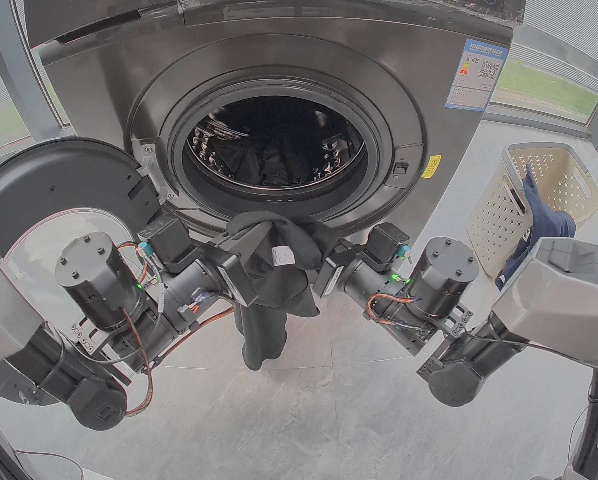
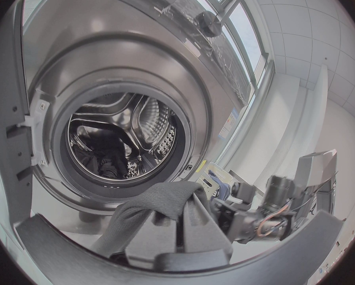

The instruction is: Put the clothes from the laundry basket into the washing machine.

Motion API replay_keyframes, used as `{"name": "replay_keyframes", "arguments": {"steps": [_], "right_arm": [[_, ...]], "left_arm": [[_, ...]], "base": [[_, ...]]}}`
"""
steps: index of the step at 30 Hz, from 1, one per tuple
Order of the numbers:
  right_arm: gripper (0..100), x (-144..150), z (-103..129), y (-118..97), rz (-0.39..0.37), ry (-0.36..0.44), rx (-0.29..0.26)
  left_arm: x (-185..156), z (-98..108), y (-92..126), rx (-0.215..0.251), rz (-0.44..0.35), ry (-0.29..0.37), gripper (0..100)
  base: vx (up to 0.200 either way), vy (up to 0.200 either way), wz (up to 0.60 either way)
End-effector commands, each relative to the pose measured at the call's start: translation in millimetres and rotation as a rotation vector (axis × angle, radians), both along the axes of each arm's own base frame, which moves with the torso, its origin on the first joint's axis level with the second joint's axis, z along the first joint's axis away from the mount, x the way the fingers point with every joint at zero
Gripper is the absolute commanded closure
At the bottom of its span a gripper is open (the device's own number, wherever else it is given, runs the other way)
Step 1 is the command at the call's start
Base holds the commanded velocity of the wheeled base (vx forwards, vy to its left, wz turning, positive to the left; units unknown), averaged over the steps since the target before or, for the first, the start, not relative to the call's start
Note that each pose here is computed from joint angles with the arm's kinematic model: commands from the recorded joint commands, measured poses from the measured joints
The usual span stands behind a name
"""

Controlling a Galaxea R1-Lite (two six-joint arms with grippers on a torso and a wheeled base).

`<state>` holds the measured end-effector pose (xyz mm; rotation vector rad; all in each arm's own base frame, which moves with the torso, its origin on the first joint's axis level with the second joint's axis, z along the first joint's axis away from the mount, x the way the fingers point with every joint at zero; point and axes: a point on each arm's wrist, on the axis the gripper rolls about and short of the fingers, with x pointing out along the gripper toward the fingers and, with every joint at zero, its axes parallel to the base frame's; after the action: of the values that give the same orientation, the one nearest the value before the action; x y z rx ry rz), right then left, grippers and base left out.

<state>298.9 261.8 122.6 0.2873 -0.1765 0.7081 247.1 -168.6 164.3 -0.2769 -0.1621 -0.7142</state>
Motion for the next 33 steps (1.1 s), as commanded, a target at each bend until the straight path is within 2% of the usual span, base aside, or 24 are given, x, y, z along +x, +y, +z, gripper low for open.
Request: {"name": "replay_keyframes", "arguments": {"steps": [1,6,11,24,33], "right_arm": [[100,-30,30,-12,0.039,-0.028,0.028],[100,-45,46,-14,0.067,-0.054,0.047],[100,-49,53,-13,0.079,-0.072,0.059],[100,-38,64,-14,0.04,-0.112,0.092],[100,-26,66,-3,-0.011,-0.116,0.119]], "left_arm": [[16,-21,-14,0.026,-0.016,0.05,0],[22,-35,-16,0.01,-0.02,0.115,0],[27,-50,-17,0.034,-0.013,0.158,0],[30,-80,-17,0.096,0.002,0.237,0],[24,-93,-14,0.134,0.0,0.281,0]], "base": [[0.0,0.0,0.0],[0.0,0.0,0.0],[0.0,0.0,0.0],[0.0,0.0,0.0],[0.0,0.0,0.0]]}}
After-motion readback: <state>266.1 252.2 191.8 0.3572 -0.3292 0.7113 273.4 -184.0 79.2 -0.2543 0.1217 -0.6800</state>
